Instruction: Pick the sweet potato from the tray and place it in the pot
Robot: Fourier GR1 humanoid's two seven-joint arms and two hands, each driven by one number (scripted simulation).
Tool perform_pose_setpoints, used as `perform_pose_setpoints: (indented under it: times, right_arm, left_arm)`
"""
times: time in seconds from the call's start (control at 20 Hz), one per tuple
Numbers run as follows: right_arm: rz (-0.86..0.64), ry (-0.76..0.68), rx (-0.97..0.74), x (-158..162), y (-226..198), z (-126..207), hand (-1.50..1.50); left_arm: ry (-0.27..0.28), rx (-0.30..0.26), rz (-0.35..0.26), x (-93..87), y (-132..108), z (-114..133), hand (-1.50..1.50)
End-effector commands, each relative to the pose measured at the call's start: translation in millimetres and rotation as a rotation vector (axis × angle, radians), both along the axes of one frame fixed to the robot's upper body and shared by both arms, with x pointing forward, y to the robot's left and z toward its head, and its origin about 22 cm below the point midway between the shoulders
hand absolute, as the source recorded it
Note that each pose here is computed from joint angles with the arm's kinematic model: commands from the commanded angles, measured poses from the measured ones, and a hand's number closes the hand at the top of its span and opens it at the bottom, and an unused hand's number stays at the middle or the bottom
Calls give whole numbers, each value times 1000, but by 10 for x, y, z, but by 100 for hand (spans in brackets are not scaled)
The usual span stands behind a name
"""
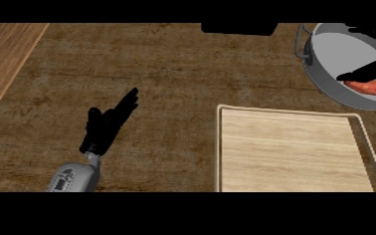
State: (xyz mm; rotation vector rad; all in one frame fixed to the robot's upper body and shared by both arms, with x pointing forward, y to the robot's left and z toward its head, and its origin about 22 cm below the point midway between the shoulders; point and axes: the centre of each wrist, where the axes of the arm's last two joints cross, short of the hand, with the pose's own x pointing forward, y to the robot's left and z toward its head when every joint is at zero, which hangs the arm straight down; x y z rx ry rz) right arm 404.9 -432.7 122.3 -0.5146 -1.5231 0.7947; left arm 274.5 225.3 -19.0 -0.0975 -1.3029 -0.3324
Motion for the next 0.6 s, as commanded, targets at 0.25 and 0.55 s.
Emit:
perform_pose_setpoints:
  times: [0.25,0.55]
  right_arm:
    - [-249,-236,410,-273,-546,377,-150]
    - [-274,-295,540,-563,-920,552,-150]
  left_arm:
    - [-8,-6,13,25,44,38,0]
    - [-11,10,-3,-61,44,-22,0]
